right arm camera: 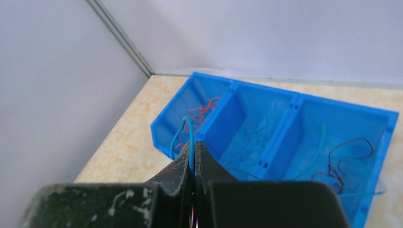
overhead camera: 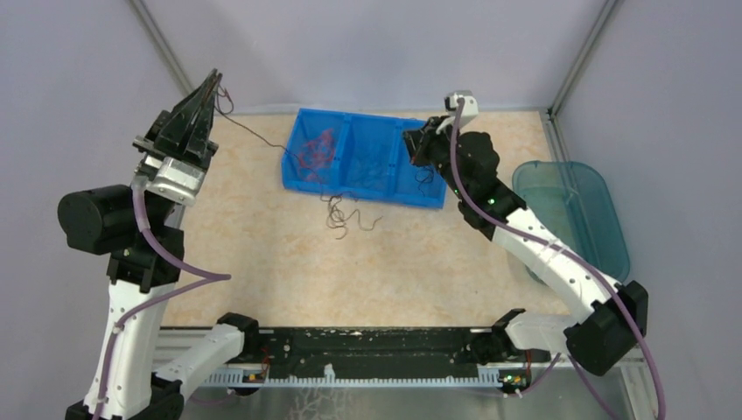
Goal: Untangle the cables
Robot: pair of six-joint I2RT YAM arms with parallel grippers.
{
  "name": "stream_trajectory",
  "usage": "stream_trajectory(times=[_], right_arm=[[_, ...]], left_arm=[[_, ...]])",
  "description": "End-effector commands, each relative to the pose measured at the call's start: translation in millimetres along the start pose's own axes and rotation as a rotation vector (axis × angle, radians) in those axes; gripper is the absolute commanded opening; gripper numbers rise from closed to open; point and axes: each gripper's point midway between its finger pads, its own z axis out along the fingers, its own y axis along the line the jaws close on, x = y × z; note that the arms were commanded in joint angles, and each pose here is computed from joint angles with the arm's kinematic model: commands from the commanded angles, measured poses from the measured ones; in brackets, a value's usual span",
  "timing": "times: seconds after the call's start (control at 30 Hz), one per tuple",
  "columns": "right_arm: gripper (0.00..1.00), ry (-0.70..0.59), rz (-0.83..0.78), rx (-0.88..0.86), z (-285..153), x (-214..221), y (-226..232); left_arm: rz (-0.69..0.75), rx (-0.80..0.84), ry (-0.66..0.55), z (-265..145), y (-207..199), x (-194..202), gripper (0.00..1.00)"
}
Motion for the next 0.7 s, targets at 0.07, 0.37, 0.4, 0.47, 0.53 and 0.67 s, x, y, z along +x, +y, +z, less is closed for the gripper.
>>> stream_trajectory(times=[0.07,0.37,0.4,0.47,0.53,0.67], right_arm=[[0.0,-0.046,-0.081,-0.062,29.6,-36.6,19.9],[0.0,-0.05,-0.095,-0.117,80.4,-42.4,32.8],[0.0,-0.043,-0.097,-0.129,86.2,-38.9,34.4],[0.0,-0.013,-0.101,-0.144,99.7,-25.6,34.3],[0.0,0.002,-0.102,-0.15,110.2,-16.4,33.4],[0.0,0.046,-0.128,-0.134,134.1,14.1,22.1]], left_arm=[[-0.214,0.143,0.006,-15.9,-41.8,-1.8,0.0],[-0.398,0.386,0.039,-38.0,-96.0,-4.9,0.0],[-0.404,0.391,0.042,-39.7,-97.8,-5.0,0.0],[-0.409,0.395,0.045,-42.9,-99.4,-5.8,0.0],[-0.409,0.398,0.046,-45.8,-100.4,-7.4,0.0],[-0.407,0.405,0.041,-48.4,-99.8,-12.2,0.0]])
